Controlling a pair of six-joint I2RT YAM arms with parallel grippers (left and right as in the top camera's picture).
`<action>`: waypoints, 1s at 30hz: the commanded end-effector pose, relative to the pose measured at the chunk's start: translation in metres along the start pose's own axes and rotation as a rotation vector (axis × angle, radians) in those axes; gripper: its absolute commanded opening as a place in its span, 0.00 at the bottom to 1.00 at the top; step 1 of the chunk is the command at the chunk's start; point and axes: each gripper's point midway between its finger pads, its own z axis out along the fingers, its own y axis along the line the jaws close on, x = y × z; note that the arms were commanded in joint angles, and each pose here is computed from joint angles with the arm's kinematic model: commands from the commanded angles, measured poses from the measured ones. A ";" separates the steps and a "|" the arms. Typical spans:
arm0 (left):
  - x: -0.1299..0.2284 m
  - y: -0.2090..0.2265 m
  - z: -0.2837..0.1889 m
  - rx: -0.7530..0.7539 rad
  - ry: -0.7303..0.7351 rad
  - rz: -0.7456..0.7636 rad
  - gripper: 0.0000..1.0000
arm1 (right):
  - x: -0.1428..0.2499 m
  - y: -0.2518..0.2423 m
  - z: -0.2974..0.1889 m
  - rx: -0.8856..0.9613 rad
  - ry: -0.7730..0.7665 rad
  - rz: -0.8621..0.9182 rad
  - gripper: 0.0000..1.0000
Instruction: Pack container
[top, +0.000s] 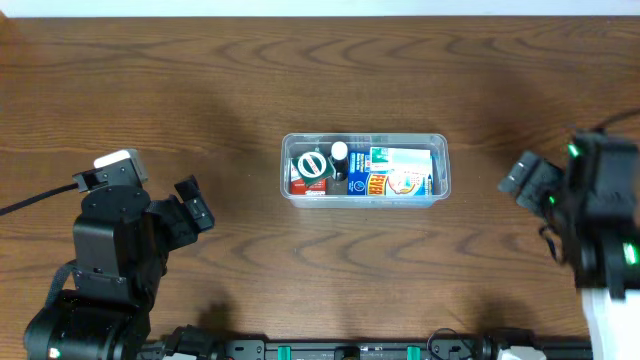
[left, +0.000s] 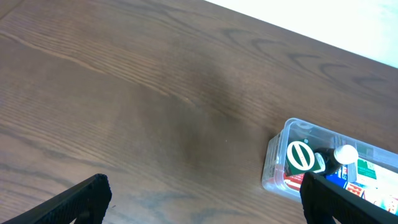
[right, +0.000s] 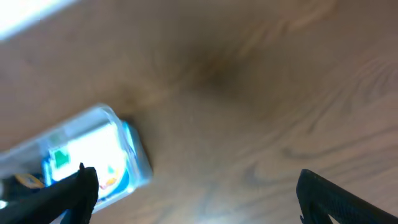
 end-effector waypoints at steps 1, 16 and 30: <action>-0.006 0.003 -0.004 -0.016 -0.019 -0.002 0.98 | 0.000 -0.021 -0.010 0.047 -0.126 -0.010 0.99; -0.006 0.003 -0.004 -0.016 -0.019 -0.002 0.98 | 0.099 -0.051 0.038 -0.063 -0.277 -0.062 0.99; -0.006 0.003 -0.004 -0.016 -0.019 -0.002 0.98 | 0.142 -0.057 0.082 -0.098 -0.274 -0.072 0.99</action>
